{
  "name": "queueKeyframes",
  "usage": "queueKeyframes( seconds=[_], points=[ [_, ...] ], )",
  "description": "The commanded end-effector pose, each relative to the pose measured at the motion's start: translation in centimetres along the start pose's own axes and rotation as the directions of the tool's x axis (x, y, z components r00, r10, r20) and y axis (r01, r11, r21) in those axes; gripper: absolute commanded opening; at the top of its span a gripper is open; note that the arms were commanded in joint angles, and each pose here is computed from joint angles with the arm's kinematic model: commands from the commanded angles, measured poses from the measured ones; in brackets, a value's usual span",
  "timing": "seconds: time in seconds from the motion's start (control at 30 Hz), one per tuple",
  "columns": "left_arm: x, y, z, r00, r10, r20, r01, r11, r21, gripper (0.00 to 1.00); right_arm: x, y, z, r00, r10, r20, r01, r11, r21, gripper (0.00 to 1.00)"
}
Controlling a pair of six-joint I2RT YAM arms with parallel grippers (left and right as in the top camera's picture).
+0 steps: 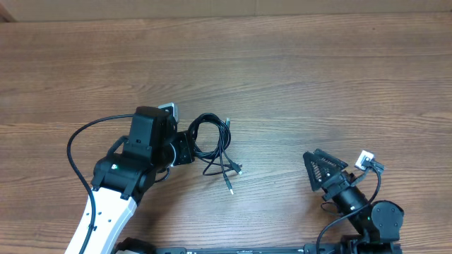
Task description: Untangle cables
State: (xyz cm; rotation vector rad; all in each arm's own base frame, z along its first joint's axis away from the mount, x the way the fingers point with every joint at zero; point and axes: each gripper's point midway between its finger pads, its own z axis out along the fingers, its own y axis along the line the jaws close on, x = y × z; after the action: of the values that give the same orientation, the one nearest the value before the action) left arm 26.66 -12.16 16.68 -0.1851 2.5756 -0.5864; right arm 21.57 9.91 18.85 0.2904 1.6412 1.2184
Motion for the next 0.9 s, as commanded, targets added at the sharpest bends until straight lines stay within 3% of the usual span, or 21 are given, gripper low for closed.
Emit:
queueKeyframes(
  seconds=[0.0,0.27,0.57,0.67,0.73,0.87],
  points=[
    [0.2,-0.3,0.1,1.000,-0.010,-0.008,0.010,1.000,0.021,0.04,0.4,1.4,-0.2,0.994,-0.102,-0.041,0.100,0.994,-0.040,0.99],
    [0.2,-0.3,0.1,1.000,-0.007,-0.007,0.007,1.000,0.018,0.04,-1.1,2.5,-0.7,0.968,-0.204,-0.143,0.222,0.968,0.119,0.99],
    [0.1,0.1,0.3,1.000,-0.013,-0.006,0.013,1.000,-0.004,0.04,-1.5,3.1,1.1,0.905,-0.048,-0.424,0.185,0.940,0.287,0.99],
    [0.1,0.2,0.4,1.000,-0.023,-0.006,0.023,1.000,-0.010,0.04,-0.6,4.8,2.5,0.856,-0.007,-0.517,0.154,0.958,0.242,0.99],
    [0.0,0.4,0.4,0.999,-0.050,0.001,0.050,0.999,-0.022,0.04,0.3,7.2,3.9,0.815,-0.010,-0.580,0.105,0.986,0.130,1.00],
    [-0.4,1.8,0.3,0.984,-0.173,0.044,0.176,0.980,-0.093,0.04,0.4,8.1,6.0,0.796,-0.046,-0.603,0.081,0.996,0.030,1.00]
  ],
)
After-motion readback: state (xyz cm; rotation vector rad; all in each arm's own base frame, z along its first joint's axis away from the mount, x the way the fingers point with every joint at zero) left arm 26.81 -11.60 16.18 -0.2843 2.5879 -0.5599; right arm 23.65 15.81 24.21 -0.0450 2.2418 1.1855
